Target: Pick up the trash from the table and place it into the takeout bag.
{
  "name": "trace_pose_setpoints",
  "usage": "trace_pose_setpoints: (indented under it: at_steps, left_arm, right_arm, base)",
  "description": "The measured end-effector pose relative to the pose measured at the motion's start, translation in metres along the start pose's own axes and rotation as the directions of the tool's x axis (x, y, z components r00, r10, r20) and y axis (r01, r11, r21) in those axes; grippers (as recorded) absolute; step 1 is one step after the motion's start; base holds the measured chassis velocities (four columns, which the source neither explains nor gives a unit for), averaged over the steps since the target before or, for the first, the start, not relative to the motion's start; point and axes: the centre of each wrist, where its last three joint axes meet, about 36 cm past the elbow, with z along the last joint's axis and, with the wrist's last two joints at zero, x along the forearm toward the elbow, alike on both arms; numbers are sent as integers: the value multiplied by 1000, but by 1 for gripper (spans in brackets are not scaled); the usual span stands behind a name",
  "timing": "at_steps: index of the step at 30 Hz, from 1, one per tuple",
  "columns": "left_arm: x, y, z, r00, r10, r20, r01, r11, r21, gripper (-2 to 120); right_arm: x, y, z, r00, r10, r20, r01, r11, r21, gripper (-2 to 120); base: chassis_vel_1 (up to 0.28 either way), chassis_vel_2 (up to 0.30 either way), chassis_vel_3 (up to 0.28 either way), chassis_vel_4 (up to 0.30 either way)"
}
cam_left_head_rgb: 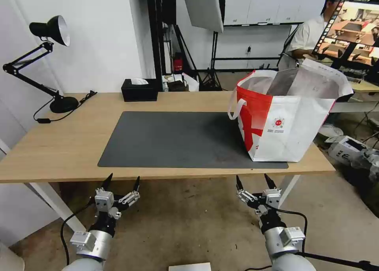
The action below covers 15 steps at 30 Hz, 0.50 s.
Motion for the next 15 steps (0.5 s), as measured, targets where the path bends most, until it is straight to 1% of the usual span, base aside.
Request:
trace_pose_setpoints:
  at_steps: [15]
  left_arm:
    - [0, 0, 0, 1000, 1, 0, -1, 1000, 0, 100]
  right_arm:
    - [0, 0, 0, 1000, 0, 0, 0, 1000, 0, 100]
  base:
    - [0, 0, 0, 0]
